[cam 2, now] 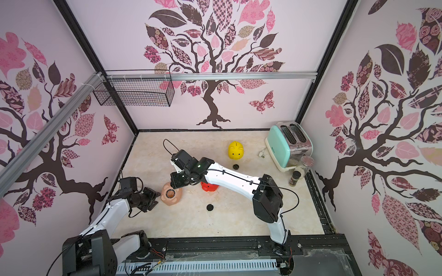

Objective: Close piggy banks
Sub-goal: Move the piggy bank to the center of the board, then insert the knob into the piggy bank.

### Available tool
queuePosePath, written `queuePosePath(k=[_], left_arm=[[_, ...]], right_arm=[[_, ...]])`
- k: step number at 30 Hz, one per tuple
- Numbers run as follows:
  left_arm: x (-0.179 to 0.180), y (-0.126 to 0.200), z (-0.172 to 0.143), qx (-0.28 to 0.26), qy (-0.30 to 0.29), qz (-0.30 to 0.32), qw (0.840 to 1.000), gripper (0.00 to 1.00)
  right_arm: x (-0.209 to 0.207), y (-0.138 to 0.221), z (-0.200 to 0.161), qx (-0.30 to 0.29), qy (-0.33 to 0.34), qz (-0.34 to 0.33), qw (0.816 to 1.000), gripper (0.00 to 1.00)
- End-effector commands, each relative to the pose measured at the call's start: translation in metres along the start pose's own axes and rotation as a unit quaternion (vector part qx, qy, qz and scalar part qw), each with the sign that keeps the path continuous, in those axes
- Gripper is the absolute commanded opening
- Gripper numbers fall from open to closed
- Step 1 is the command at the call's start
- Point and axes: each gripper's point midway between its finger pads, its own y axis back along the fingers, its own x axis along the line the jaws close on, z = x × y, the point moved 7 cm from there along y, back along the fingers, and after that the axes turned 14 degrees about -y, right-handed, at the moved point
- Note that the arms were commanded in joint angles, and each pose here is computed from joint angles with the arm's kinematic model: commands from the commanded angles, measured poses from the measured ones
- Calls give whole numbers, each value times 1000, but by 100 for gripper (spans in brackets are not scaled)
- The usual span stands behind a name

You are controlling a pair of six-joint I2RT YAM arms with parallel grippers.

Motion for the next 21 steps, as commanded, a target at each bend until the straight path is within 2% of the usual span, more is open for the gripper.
queuePosePath(k=[1, 9, 21], left_arm=[[-1, 0, 0, 4, 0, 5, 1000, 49], [1, 1, 3, -6, 0, 17, 1000, 52], [-2, 13, 18, -36, 0, 41, 998, 62]], right_arm=[[8, -2, -1, 4, 5, 3, 1000, 0], [10, -23, -8, 2, 1, -7, 1000, 0], [13, -39, -11, -8, 4, -31, 999, 0]])
